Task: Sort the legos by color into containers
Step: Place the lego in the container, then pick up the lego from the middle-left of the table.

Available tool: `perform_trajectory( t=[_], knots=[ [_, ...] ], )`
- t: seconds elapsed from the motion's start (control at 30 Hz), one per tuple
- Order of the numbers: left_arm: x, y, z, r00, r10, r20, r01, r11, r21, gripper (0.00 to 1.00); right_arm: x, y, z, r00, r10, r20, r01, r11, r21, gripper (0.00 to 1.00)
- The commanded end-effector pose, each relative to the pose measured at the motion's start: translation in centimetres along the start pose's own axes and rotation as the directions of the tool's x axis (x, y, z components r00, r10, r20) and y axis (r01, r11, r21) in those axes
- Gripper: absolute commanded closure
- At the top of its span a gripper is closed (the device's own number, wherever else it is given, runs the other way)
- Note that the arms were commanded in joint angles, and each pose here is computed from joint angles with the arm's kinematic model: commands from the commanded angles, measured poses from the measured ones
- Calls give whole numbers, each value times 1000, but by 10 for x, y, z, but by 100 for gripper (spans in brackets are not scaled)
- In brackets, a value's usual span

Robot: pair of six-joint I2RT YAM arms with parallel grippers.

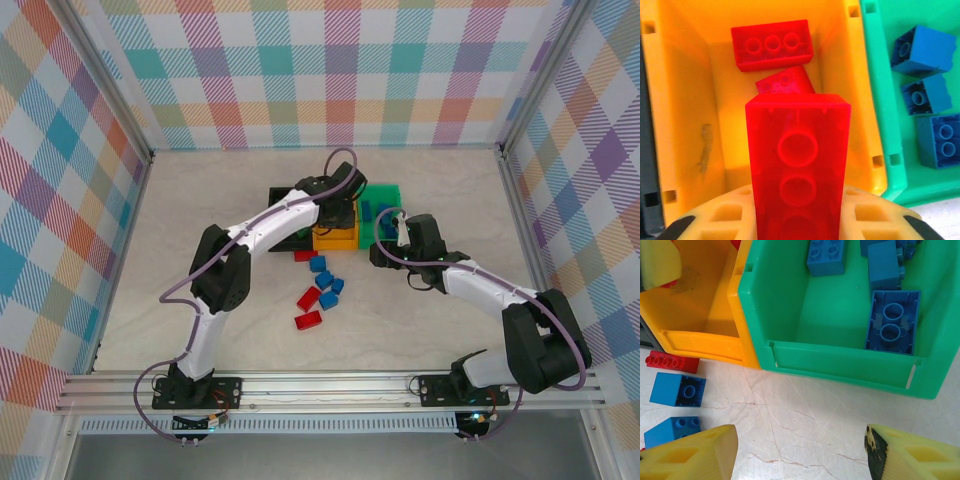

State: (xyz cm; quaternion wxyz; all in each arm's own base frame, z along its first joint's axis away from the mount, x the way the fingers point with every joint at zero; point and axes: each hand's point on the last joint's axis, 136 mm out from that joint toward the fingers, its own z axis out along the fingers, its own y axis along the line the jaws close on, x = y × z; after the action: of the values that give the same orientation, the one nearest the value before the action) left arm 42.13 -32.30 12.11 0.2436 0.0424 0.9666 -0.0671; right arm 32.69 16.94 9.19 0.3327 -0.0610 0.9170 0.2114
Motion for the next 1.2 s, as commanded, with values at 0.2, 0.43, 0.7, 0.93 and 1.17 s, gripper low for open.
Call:
perform_trajectory(
  t=[0.2, 0.43, 0.7, 0.93, 1.17],
  knots=[
    [1, 9, -34, 997, 39, 63, -43, 997, 68, 27, -3, 4, 2, 1000, 6, 15, -6, 1000, -17, 32],
    [43, 16, -63, 993, 89, 83, -103, 976, 190, 27, -2, 4, 4, 1000, 8, 9, -8, 1000, -20, 32],
    [137, 34, -59, 954, 287, -90, -255, 930, 264, 27, -1, 5, 9, 1000, 16, -2, -16, 999, -29, 32],
    [183, 53, -50, 924, 334, -188, -277, 921, 274, 28, 0, 4, 10, 1000, 14, -7, -14, 1000, -22, 32],
    [201, 53, -40, 879, 404, -253, -338, 902, 268, 31, 0, 5, 10, 1000, 15, -11, -16, 1000, -26, 32]
  ],
)
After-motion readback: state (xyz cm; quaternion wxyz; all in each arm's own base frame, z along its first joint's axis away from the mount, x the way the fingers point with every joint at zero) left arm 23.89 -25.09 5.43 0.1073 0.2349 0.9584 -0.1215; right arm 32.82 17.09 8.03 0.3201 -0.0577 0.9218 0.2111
